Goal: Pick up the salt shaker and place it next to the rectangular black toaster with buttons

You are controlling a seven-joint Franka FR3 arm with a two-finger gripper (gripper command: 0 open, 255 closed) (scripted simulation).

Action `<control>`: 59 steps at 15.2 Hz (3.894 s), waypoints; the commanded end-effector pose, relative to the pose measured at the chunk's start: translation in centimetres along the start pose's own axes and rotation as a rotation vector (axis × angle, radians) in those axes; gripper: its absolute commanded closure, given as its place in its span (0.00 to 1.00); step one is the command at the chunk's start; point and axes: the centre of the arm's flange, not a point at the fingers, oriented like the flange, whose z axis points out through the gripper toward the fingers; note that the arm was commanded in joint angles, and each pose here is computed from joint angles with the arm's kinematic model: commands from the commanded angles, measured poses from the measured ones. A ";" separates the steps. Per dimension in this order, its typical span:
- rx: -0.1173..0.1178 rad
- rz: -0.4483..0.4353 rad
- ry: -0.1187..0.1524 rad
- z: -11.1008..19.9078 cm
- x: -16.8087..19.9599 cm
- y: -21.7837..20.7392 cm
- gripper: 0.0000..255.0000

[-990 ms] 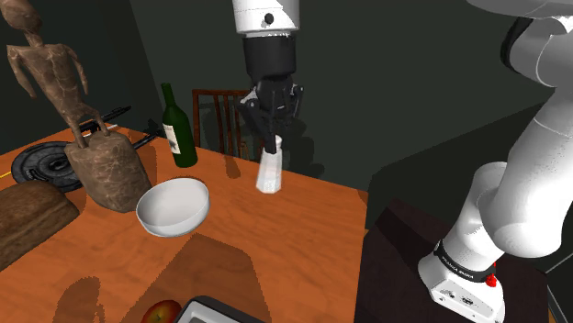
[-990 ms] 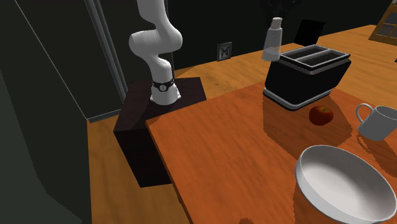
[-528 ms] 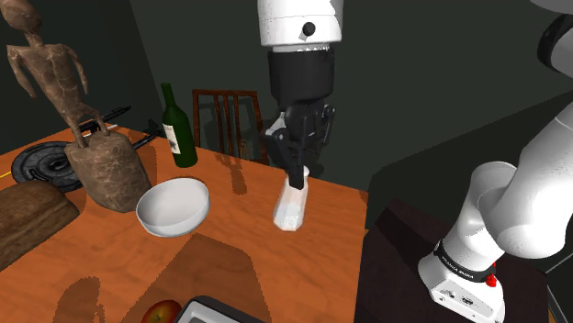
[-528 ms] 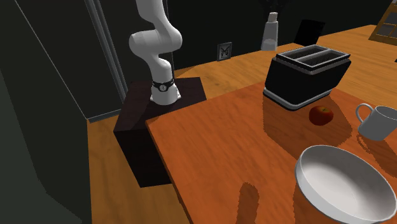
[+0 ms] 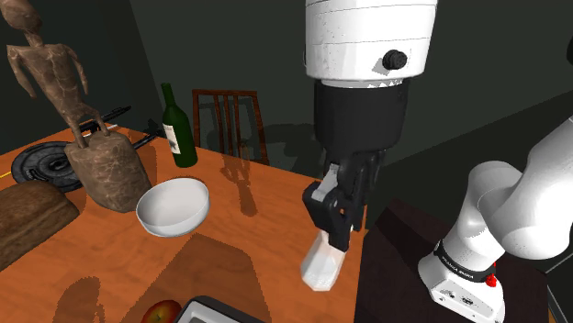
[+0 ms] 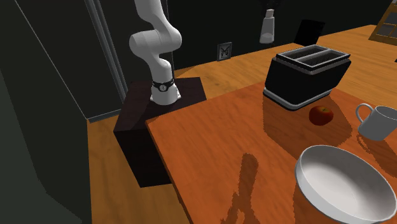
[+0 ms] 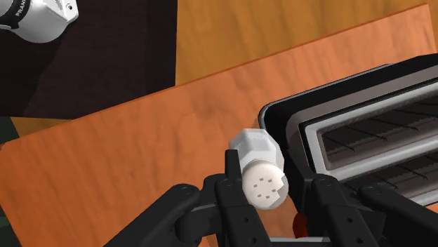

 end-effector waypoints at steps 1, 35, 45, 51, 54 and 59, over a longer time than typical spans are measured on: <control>0.000 0.001 -0.001 0.6 -0.4 -0.3 1.00; 0.000 0.001 -0.001 18.3 2.5 0.8 1.00; 0.000 0.001 -0.001 23.5 3.4 1.1 1.00; 0.000 0.001 -0.001 25.6 3.7 1.2 1.00; 0.000 0.001 -0.001 25.6 3.7 1.2 1.00; 0.000 0.001 -0.001 25.6 3.7 1.2 0.00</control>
